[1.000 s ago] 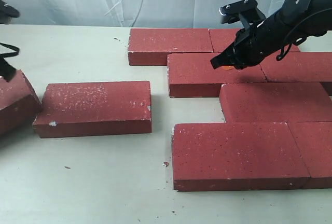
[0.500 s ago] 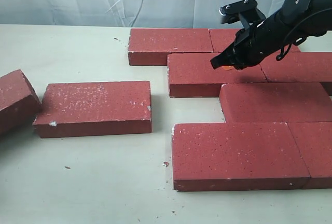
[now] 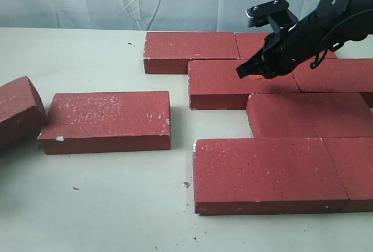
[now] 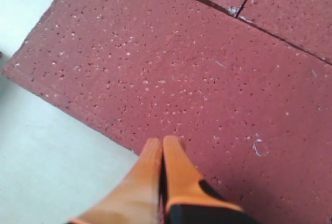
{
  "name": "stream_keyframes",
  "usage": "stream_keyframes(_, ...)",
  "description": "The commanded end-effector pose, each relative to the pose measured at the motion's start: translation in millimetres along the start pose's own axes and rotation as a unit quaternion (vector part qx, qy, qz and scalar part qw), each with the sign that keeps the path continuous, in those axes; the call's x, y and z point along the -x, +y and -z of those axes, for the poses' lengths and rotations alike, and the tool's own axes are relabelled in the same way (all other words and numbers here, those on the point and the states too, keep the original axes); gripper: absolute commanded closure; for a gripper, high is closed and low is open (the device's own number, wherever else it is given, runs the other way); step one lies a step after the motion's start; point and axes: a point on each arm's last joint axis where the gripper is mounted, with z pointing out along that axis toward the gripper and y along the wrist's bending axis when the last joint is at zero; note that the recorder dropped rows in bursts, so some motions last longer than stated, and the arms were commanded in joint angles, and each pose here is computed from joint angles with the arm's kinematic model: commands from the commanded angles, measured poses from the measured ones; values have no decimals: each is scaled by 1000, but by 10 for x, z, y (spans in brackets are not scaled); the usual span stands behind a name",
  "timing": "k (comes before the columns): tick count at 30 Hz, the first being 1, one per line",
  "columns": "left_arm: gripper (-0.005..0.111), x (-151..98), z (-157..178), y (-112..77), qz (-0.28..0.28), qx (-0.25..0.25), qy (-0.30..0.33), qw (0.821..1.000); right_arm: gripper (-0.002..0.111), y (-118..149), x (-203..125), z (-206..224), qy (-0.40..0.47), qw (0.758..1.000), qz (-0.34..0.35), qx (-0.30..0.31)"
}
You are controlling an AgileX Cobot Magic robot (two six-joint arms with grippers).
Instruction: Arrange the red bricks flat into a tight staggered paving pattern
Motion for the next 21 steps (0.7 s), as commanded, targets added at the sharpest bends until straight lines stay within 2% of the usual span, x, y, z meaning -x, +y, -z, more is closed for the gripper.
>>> stream_keyframes(1,107,136,19,-148,1,-90,-75,993,109,-2,-8,-2,0,1000,3,-1)
stream_keyframes(4,107,224,46,-191,0,-115,-125,985,109,-5,-3,-2,-3,1000,2,-2)
stream_keyframes(8,107,331,78,-179,10,-111,-185,976,109,-8,1,-2,-5,1000,2,-4)
stream_keyframes(12,107,380,98,-172,8,-107,-214,971,109,-12,5,-2,-7,1000,2,-6)
stream_keyframes(15,107,402,116,-203,-6,-122,-230,966,109,-12,5,-2,-7,1000,2,-6)
stream_keyframes(18,107,440,199,-295,-47,-156,-244,956,109,-12,5,-2,-7,1000,2,-6)
stream_keyframes(21,107,410,331,-553,-131,-204,-241,940,109,14,4,-5,-5,1000,-3,1)
